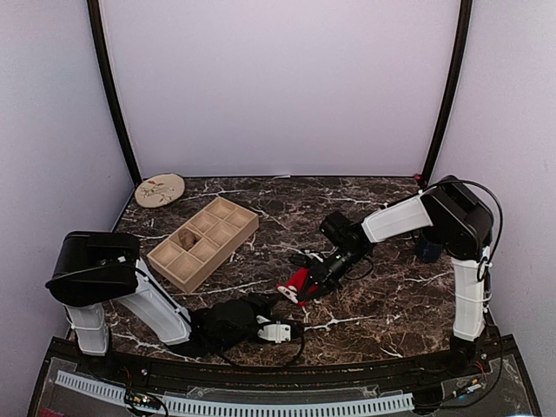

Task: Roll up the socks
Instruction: Roll the sock at the center of the board.

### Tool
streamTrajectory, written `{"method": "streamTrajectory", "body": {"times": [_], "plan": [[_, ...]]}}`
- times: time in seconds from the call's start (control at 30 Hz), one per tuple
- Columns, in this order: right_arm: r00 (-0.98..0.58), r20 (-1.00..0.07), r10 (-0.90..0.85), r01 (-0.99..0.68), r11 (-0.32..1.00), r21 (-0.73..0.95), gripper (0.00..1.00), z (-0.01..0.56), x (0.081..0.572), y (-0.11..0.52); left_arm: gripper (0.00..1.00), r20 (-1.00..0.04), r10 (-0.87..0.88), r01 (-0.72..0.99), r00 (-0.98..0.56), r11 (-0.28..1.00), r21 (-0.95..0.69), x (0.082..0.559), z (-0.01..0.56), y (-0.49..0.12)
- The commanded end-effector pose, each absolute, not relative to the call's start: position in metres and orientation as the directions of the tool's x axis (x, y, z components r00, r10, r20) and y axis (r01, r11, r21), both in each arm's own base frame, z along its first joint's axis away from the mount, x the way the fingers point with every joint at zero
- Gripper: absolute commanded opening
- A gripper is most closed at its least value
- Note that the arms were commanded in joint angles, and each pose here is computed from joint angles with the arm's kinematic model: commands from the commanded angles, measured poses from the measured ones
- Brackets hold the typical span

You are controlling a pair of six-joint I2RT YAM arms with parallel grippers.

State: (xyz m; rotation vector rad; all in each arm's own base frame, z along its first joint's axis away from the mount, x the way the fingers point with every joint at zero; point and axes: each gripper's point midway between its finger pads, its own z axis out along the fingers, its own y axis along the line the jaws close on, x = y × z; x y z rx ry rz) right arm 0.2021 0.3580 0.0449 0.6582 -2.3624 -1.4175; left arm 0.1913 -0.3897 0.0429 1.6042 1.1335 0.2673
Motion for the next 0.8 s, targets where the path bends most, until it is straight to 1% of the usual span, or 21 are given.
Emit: {"method": "streamTrajectory", "body": {"times": [0.0, 0.17, 0.23, 0.57, 0.77], "plan": [[-0.85, 0.022, -0.527, -0.215, 0.384, 0.898, 0.0, 0.049, 0.206, 0.361, 0.57, -0.332, 0.767, 0.422, 0.549, 0.089, 0.902, 0.201, 0.065, -0.401], [-0.849, 0.02, -0.527, -0.214, 0.38, 0.9, 0.0, 0.05, 0.205, 0.361, 0.6, -0.289, 0.799, 0.342, 0.528, 0.111, 0.933, 0.217, 0.069, -0.402], [-0.849, 0.02, -0.527, -0.213, 0.378, 0.901, 0.0, 0.051, 0.205, 0.36, 0.6, -0.284, 0.802, 0.334, 0.525, 0.112, 0.936, 0.221, 0.07, -0.404], [-0.85, 0.014, -0.526, -0.215, 0.371, 0.904, 0.0, 0.055, 0.203, 0.359, 0.6, -0.268, 0.828, 0.387, 0.493, 0.067, 0.92, 0.243, 0.055, -0.4], [-0.85, 0.017, -0.526, -0.211, 0.371, 0.904, 0.0, 0.055, 0.202, 0.359, 0.56, -0.265, 0.827, 0.445, 0.495, 0.02, 0.895, 0.239, 0.039, -0.396]]}}
